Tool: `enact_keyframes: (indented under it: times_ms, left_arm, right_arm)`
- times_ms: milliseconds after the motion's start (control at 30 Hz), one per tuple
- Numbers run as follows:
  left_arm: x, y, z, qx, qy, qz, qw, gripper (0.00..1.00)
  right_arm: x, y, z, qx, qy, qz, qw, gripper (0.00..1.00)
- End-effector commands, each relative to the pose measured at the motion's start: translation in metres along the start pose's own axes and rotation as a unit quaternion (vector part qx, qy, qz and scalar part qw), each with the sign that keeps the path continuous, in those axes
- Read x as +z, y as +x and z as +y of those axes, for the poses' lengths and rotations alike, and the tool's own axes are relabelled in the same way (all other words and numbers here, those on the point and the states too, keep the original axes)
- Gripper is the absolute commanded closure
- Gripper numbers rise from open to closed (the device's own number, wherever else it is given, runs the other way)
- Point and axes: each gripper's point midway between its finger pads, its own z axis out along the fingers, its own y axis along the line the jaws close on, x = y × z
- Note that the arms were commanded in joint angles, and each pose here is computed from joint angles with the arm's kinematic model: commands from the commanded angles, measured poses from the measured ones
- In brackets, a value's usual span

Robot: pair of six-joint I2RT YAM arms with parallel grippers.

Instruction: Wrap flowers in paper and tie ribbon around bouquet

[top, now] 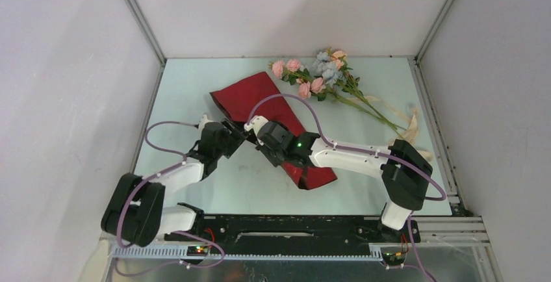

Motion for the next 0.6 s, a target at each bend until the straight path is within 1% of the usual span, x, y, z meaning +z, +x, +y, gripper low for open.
enact_keyframes:
  times_ms: [0, 33, 67, 100, 133, 167, 200, 233, 267, 300, 367, 400, 433, 467, 500, 567]
  left_arm:
    - [0.014, -0.013, -0.039, -0.015, 0.061, -0.010, 0.998, 0.29]
    - [0.020, -0.010, -0.039, -0.016, 0.064, -0.003, 0.998, 0.30]
    - [0.022, -0.007, -0.041, -0.017, 0.069, 0.005, 0.997, 0.36]
    - [0.026, -0.002, -0.042, -0.017, 0.073, 0.018, 0.997, 0.40]
    - [0.028, -0.001, -0.044, -0.017, 0.076, 0.022, 0.997, 0.53]
    - [0.031, 0.003, -0.043, -0.015, 0.076, 0.031, 0.996, 0.70]
    - [0.033, 0.006, -0.041, -0.012, 0.075, 0.037, 0.996, 0.80]
    - [0.033, 0.006, -0.041, -0.010, 0.078, 0.038, 0.996, 0.95]
    - [0.033, 0.008, -0.040, -0.003, 0.078, 0.039, 0.996, 0.97]
    - [0.033, 0.007, -0.042, 0.009, 0.086, 0.037, 0.996, 0.99]
    - [0.031, 0.010, -0.045, 0.030, 0.102, 0.042, 0.993, 1.00]
    - [0.030, 0.011, -0.047, 0.037, 0.108, 0.045, 0.992, 1.00]
    - [0.029, 0.012, -0.047, 0.051, 0.111, 0.047, 0.991, 1.00]
    - [0.027, 0.014, -0.047, 0.056, 0.113, 0.052, 0.991, 1.00]
    - [0.027, 0.014, -0.046, 0.067, 0.115, 0.053, 0.990, 1.00]
    - [0.024, 0.017, -0.045, 0.079, 0.120, 0.057, 0.988, 1.00]
  right_arm:
    - [-0.011, -0.019, 0.012, 0.008, -0.025, -0.038, 0.999, 1.00]
    - [-0.011, -0.019, 0.013, 0.008, -0.027, -0.037, 0.999, 1.00]
    - [-0.011, -0.017, 0.015, 0.007, -0.031, -0.037, 0.999, 1.00]
    - [-0.011, -0.017, 0.018, 0.009, -0.039, -0.037, 0.998, 1.00]
    - [-0.012, -0.014, 0.019, 0.010, -0.045, -0.036, 0.998, 1.00]
    - [-0.012, -0.011, 0.023, 0.012, -0.054, -0.034, 0.998, 1.00]
    - [-0.014, -0.012, 0.024, 0.015, -0.058, -0.036, 0.998, 0.93]
    - [-0.014, -0.009, 0.025, 0.019, -0.062, -0.032, 0.997, 0.88]
    - [-0.017, -0.009, 0.025, 0.021, -0.065, -0.034, 0.997, 0.76]
    - [-0.018, -0.009, 0.026, 0.025, -0.067, -0.032, 0.997, 0.70]
    - [-0.024, -0.013, 0.024, 0.038, -0.068, -0.039, 0.996, 0.51]
    - [-0.030, -0.018, 0.023, 0.045, -0.069, -0.048, 0.995, 0.45]
    - [-0.033, -0.022, 0.021, 0.058, -0.072, -0.052, 0.994, 0.34]
    - [-0.040, -0.028, 0.020, 0.065, -0.076, -0.064, 0.993, 0.25]
    - [-0.045, -0.036, 0.019, 0.074, -0.084, -0.076, 0.991, 0.07]
    - [-0.048, -0.045, 0.016, 0.083, -0.087, -0.092, 0.988, 0.01]
